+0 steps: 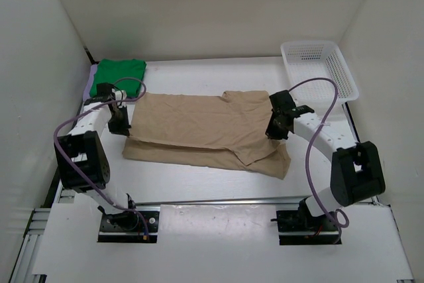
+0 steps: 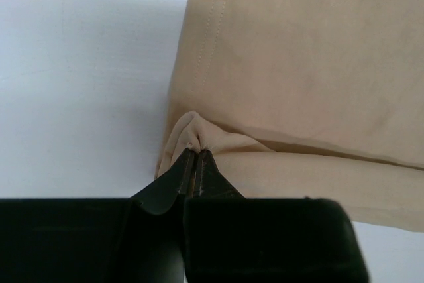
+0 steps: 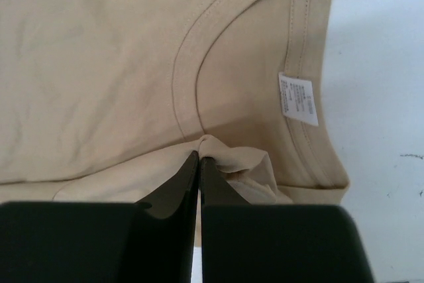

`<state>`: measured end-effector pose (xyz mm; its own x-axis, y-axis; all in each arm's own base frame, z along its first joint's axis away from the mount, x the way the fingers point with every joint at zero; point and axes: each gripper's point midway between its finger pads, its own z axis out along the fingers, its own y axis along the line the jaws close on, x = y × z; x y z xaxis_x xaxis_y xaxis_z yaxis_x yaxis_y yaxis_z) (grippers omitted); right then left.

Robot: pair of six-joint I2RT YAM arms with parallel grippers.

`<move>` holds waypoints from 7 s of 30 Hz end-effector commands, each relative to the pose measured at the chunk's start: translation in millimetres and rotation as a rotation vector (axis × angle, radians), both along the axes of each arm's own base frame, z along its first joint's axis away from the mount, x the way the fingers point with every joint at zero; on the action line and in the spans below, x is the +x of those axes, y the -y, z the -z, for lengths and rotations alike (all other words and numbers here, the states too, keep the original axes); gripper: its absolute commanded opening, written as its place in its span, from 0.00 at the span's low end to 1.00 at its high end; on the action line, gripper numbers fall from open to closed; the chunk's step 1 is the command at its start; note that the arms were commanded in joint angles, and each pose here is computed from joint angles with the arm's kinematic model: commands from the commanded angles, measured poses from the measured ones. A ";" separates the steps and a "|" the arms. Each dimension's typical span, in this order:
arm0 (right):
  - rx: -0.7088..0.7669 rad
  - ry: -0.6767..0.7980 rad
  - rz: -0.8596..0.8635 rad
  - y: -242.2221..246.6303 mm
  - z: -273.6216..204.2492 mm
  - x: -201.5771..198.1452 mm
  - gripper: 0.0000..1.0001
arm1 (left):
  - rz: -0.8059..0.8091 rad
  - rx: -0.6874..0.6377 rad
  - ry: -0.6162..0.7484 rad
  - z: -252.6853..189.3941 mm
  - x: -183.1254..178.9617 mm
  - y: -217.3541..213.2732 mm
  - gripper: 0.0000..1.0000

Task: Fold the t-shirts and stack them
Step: Fold the flattened tshirt in 1/3 of the way, then grap the side of the flattened tshirt furthest away from the robot with both arms, then fold the other side of the tshirt into a rectangle

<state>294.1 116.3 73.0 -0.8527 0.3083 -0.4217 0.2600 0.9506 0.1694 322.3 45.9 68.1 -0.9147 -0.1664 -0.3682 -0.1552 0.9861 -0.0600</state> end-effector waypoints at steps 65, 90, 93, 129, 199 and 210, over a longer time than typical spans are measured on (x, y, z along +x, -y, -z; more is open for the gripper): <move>0.187 -0.456 0.413 52.8 56.9 -189.2 0.21 | -0.210 0.065 -0.292 33.1 -161.0 -28.9 0.75; -0.047 -0.124 -0.151 -21.4 -58.1 99.5 0.92 | -0.074 -0.047 0.254 -61.2 99.5 -56.3 0.99; -0.049 -0.045 -0.148 -43.0 -60.1 158.2 0.92 | -0.042 -0.054 0.209 -38.0 118.5 -45.6 0.99; 0.131 -0.054 -0.186 -45.2 -5.3 163.0 0.06 | 0.091 -0.115 0.031 50.1 115.0 19.6 0.10; 0.032 -0.093 0.024 -6.5 23.8 0.0 0.00 | 0.003 0.155 0.024 11.1 2.8 -8.5 0.10; 0.017 -0.170 0.023 -10.5 48.8 -8.7 0.28 | 0.004 0.153 0.003 17.8 1.5 -8.3 0.10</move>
<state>282.2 123.7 23.0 -0.9061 0.3283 -0.2669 0.3068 0.9442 0.1200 315.1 50.9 37.0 -0.9333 -0.1083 -0.3424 -0.1424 0.9869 0.0758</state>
